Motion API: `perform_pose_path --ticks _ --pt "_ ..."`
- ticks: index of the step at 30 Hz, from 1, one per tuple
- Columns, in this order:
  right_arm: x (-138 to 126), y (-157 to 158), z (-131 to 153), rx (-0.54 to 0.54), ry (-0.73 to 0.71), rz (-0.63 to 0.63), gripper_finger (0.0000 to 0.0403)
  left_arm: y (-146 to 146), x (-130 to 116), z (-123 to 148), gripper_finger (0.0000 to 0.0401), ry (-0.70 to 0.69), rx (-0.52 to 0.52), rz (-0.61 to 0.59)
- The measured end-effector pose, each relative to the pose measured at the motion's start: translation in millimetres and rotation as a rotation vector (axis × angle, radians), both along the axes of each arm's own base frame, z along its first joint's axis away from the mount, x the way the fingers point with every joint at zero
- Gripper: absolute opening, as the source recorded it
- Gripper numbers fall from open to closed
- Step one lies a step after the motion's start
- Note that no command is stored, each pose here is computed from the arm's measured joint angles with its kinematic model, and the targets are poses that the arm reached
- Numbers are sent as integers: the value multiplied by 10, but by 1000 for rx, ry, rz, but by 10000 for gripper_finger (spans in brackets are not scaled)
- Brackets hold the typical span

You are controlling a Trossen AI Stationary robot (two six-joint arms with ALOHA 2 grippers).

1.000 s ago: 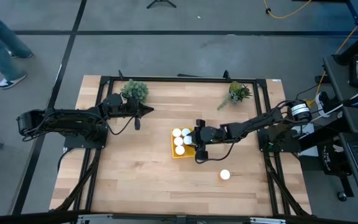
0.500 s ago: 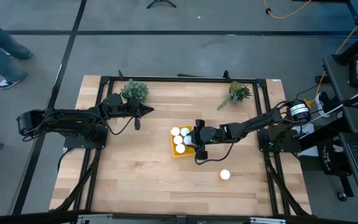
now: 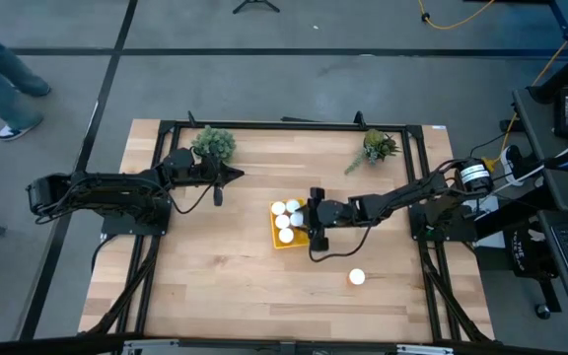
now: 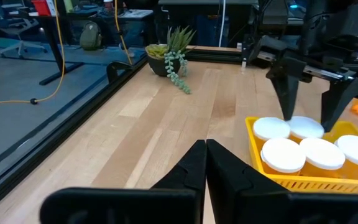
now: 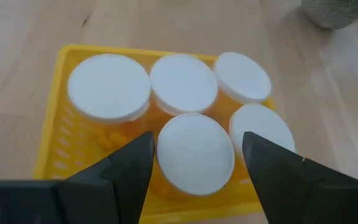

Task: Pick and place pill bottles into a basket
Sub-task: Put the orange pill bottle into the yellow bin

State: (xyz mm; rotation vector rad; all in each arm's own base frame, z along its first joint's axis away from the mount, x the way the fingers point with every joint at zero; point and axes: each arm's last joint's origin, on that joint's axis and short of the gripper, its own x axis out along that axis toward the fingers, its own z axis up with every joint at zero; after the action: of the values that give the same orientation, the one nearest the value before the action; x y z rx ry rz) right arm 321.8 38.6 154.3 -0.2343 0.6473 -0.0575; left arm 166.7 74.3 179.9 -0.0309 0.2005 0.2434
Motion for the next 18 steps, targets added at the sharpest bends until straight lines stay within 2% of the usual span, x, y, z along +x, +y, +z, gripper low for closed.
perform_pose_path --ticks 18 --pt "8 36 107 30 -61 31 247 0 0 0 5 0 0 0"
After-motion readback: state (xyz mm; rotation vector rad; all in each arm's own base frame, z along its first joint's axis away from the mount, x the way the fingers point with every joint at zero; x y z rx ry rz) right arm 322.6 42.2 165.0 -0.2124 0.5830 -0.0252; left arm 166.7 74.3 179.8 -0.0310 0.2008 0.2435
